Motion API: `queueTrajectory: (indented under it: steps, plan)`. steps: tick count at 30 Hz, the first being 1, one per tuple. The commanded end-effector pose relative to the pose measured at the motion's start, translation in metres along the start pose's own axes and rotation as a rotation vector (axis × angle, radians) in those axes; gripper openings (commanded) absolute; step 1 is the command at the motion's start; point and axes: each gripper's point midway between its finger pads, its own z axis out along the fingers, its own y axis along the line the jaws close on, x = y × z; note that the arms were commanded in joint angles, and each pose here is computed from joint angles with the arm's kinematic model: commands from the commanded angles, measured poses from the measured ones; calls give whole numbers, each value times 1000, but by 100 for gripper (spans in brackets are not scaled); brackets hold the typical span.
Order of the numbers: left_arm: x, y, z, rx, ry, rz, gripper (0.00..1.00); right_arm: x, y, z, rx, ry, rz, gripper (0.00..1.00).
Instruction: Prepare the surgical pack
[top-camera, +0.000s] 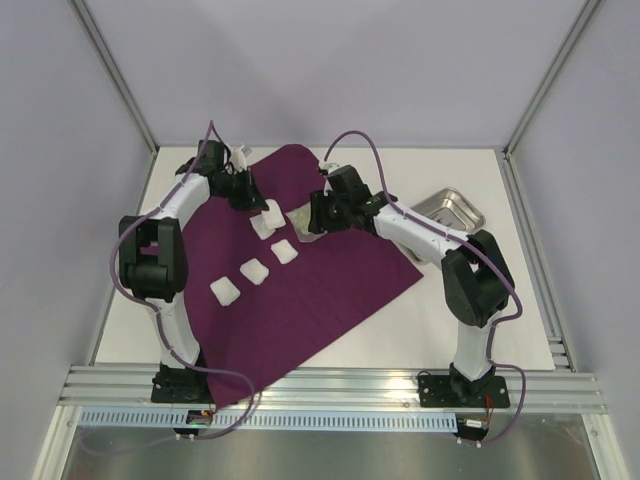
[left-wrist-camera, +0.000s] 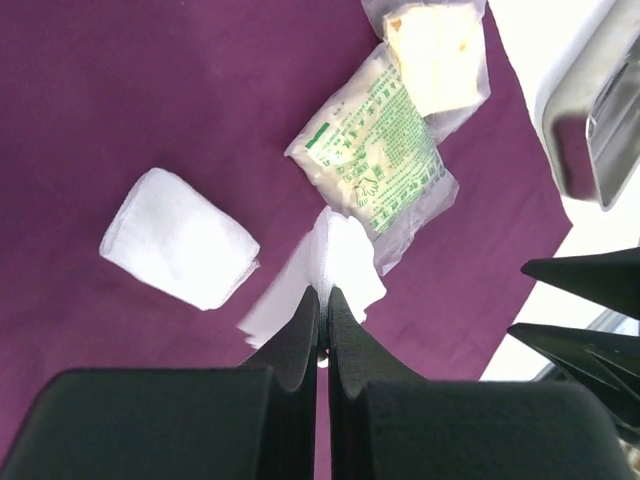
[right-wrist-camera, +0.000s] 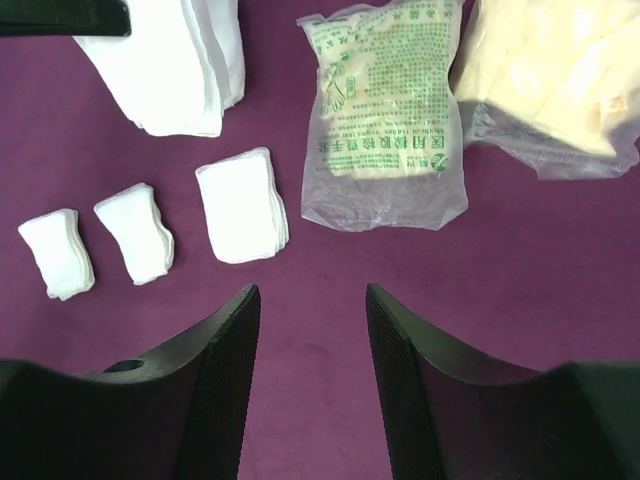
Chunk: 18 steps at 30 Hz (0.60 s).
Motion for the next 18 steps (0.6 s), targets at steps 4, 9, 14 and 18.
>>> queueTrajectory:
  steps: [4, 9, 14, 18]
  plan:
    - [0, 2, 21, 85, 23, -59, 0, -14, 4, -16, 8, -53, -21, 50]
    - [-5, 25, 24, 48, 3, -96, 0, -14, 4, -11, 6, -47, -27, 50]
    - [-3, 51, 31, -5, 11, -135, 0, -25, 16, 1, -43, -52, -14, 50]
    - [-4, 62, 33, -43, 15, -129, 0, -38, 34, 20, -126, -51, 8, 51]
